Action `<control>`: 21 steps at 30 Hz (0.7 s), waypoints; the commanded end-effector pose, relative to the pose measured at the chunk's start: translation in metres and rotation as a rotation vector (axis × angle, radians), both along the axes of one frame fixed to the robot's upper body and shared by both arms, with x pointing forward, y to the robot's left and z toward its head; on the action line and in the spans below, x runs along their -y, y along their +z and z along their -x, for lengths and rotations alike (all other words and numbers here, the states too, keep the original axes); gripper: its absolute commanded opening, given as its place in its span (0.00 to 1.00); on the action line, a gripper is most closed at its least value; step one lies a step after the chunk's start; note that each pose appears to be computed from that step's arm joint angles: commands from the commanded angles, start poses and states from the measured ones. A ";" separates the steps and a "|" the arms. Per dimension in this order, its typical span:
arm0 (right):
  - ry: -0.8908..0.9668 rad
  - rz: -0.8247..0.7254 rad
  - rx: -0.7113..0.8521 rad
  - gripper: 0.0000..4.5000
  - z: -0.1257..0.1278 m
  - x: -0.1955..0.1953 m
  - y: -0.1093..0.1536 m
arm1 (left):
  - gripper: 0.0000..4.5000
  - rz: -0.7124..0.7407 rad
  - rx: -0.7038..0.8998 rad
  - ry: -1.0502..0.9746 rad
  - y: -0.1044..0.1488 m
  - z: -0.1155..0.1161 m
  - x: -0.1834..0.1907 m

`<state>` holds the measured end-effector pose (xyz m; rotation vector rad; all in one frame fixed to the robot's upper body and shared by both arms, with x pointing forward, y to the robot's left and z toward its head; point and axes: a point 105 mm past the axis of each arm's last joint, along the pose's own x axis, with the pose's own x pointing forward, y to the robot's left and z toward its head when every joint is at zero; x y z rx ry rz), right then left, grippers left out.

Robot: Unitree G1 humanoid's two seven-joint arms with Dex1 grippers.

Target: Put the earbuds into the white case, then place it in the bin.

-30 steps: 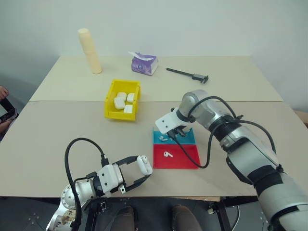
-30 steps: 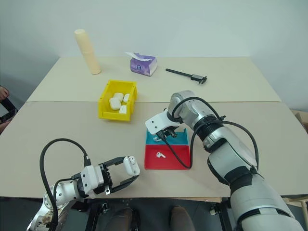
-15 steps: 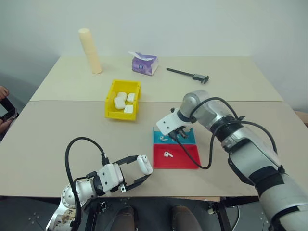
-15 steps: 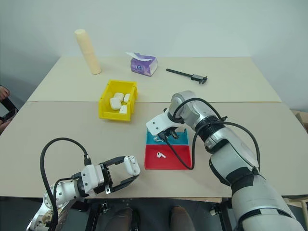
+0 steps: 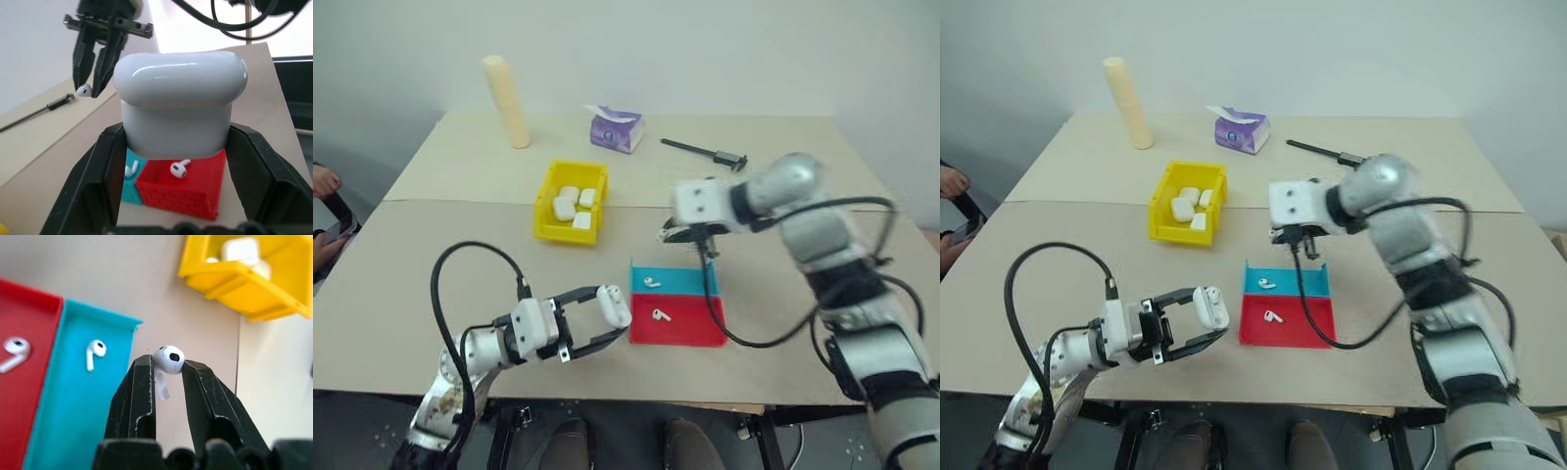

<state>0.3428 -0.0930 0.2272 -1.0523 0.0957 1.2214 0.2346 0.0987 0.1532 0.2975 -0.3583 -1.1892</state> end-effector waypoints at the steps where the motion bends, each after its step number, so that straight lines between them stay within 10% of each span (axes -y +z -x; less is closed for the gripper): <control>1: -0.033 -0.307 0.003 0.14 0.035 0.010 0.042 | 0.61 0.071 0.011 -0.087 0.019 -0.005 0.008; 10: 0.096 -0.946 -0.169 0.14 0.115 0.017 0.070 | 0.61 0.119 -0.009 -0.248 0.044 -0.022 0.027; 21: 0.123 -1.059 -0.273 0.14 0.135 -0.009 0.042 | 0.61 0.165 -0.023 -0.315 0.056 -0.029 0.038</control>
